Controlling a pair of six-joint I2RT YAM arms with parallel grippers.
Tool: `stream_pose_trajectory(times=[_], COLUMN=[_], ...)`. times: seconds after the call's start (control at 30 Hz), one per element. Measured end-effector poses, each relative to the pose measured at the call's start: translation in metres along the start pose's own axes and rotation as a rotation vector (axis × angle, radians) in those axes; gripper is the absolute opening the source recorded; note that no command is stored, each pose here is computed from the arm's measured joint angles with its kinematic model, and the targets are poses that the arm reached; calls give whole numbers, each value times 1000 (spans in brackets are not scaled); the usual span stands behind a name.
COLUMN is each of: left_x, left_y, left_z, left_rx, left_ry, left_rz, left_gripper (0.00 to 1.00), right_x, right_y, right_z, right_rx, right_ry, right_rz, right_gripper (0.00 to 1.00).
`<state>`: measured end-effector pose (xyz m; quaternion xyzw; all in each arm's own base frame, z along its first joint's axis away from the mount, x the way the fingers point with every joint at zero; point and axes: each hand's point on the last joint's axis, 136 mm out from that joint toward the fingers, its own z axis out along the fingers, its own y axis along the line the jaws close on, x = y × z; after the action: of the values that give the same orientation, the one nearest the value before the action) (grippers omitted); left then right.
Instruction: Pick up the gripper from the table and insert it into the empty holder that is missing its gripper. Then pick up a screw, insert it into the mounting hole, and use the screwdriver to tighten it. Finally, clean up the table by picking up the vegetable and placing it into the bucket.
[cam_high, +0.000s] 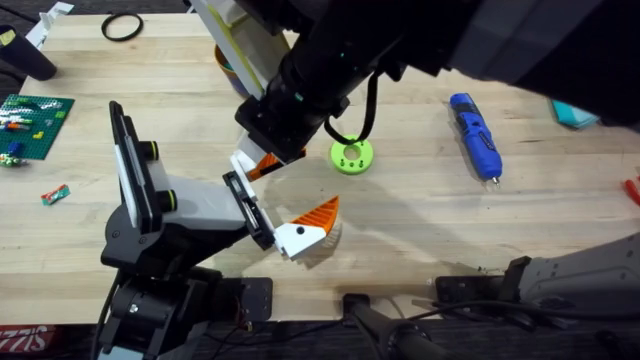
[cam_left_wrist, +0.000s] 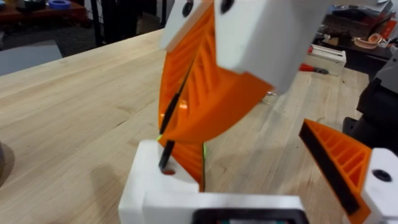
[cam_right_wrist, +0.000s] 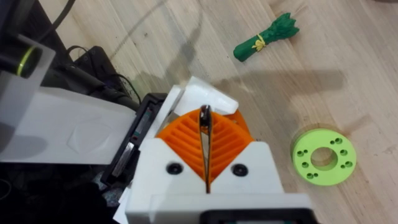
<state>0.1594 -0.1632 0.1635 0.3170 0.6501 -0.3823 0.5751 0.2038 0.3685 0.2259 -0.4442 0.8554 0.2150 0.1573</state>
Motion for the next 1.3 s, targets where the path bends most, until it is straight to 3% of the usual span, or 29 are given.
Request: stream_pose_trajectory(times=[1.3], left_x=[0], left_y=[0], left_z=[0], left_rx=[0], left_ry=[0], left_rz=[-5], left_gripper=[982], right_x=[6], right_y=[0], right_z=[-4], right_rx=[1], right_ry=[17], right_rz=[-46], right_gripper=[4])
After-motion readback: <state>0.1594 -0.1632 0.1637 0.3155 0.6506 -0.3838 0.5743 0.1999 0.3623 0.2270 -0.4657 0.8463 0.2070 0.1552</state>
